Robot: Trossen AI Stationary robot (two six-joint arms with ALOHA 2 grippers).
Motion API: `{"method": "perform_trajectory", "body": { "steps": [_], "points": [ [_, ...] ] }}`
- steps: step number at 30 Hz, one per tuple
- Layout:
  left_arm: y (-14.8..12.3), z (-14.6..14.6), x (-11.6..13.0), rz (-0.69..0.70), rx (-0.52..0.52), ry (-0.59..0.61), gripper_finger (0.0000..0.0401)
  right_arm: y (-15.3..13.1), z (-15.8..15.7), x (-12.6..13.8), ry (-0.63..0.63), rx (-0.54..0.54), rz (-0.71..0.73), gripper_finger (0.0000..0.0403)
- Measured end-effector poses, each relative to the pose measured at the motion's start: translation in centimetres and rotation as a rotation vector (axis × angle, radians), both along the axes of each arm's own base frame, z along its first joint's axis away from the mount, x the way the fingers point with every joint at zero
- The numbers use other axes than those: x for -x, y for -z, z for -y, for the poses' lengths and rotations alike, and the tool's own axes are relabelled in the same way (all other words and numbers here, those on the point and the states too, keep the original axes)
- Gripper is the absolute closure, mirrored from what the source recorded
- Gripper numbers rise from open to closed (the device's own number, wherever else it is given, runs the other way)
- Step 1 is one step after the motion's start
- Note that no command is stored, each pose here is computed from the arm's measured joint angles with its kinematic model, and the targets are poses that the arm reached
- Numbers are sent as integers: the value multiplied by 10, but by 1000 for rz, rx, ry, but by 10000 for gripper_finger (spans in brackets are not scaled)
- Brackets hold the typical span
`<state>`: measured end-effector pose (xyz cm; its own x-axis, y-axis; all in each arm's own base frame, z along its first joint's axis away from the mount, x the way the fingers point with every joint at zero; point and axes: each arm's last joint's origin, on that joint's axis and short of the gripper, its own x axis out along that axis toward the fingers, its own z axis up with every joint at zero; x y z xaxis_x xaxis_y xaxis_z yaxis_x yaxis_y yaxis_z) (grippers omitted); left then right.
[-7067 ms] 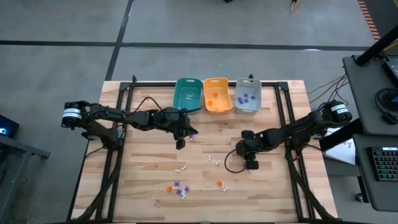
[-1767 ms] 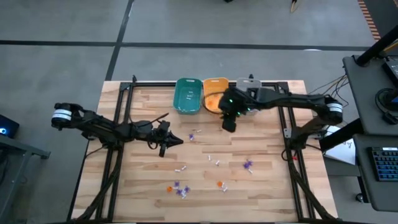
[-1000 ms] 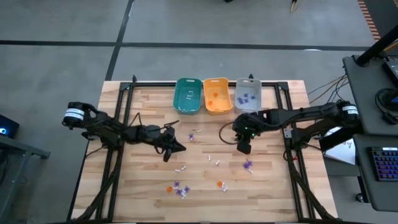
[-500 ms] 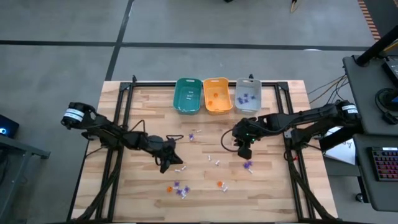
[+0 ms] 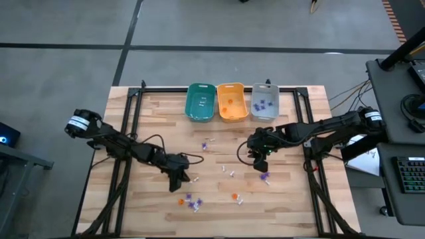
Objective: Sort Halloween decoration
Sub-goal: Put the white bone toy into the blue bin
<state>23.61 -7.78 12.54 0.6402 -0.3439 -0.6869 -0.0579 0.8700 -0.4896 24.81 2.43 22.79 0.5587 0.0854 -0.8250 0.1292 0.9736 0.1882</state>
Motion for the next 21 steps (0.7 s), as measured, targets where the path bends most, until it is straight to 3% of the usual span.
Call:
{"method": "perform_trajectory", "body": {
  "steps": [5, 12, 21],
  "points": [
    [-2, 4, 0, -19, -31, 37, 401, 0, 0, 0, 7, 4, 0, 325],
    [-9, 9, -3, -122, -187, 43, 401, 0, 0, -1, 15, -1, 10, 327],
    [-13, 15, -5, -91, -204, 51, 401, -1, 0, -2, 11, 0, 22, 330]
  ]
}}
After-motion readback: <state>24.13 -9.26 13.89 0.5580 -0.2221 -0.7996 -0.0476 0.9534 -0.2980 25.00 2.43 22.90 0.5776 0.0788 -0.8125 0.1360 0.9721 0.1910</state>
